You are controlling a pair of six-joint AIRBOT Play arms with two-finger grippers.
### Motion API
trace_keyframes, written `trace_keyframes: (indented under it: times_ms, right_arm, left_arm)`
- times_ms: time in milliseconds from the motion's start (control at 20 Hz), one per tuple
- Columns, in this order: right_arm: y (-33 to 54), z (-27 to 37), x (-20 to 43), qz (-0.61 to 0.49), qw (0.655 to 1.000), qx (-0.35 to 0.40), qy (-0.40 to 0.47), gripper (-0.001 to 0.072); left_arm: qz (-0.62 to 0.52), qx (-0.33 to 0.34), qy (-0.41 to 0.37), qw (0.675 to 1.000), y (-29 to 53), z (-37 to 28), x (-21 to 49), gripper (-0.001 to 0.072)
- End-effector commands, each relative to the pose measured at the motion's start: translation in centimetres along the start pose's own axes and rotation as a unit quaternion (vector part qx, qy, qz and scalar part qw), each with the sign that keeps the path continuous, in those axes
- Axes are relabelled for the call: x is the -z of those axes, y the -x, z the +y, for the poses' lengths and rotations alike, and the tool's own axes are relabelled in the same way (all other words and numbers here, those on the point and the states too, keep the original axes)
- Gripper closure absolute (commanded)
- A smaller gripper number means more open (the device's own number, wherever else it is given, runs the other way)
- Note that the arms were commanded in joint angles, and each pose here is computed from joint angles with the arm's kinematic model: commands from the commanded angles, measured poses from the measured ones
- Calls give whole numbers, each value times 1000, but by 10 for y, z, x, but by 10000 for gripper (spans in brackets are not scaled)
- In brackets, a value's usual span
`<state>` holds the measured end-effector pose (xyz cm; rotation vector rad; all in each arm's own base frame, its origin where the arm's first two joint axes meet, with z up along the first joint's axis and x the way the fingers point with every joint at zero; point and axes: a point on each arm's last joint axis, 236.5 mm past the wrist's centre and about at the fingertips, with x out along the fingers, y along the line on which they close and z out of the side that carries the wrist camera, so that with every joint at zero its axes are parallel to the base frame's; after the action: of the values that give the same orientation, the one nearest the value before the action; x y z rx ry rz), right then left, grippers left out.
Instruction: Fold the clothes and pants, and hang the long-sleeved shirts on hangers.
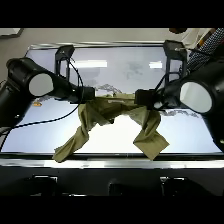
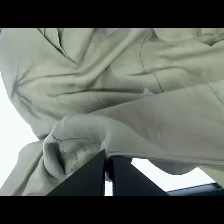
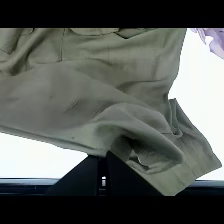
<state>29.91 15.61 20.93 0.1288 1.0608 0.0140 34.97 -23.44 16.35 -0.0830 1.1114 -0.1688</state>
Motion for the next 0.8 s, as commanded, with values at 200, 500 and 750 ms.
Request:
trace_keyframes:
  times_ms: [200, 500, 750]
  right_arm:
    - [36, -9, -6, -8, 1000, -2, 15, 684]
    - [111, -14, -41, -99, 994, -51, -3, 684]
    - [136, -17, -49, -134, 989, -69, 10, 684]
  left_arm:
    - [-57, -14, 10, 998, 42, 15, -28, 689]
    - [-149, 24, 19, 988, 120, 13, -63, 689]
    - [-192, 32, 11, 981, 160, 24, -67, 690]
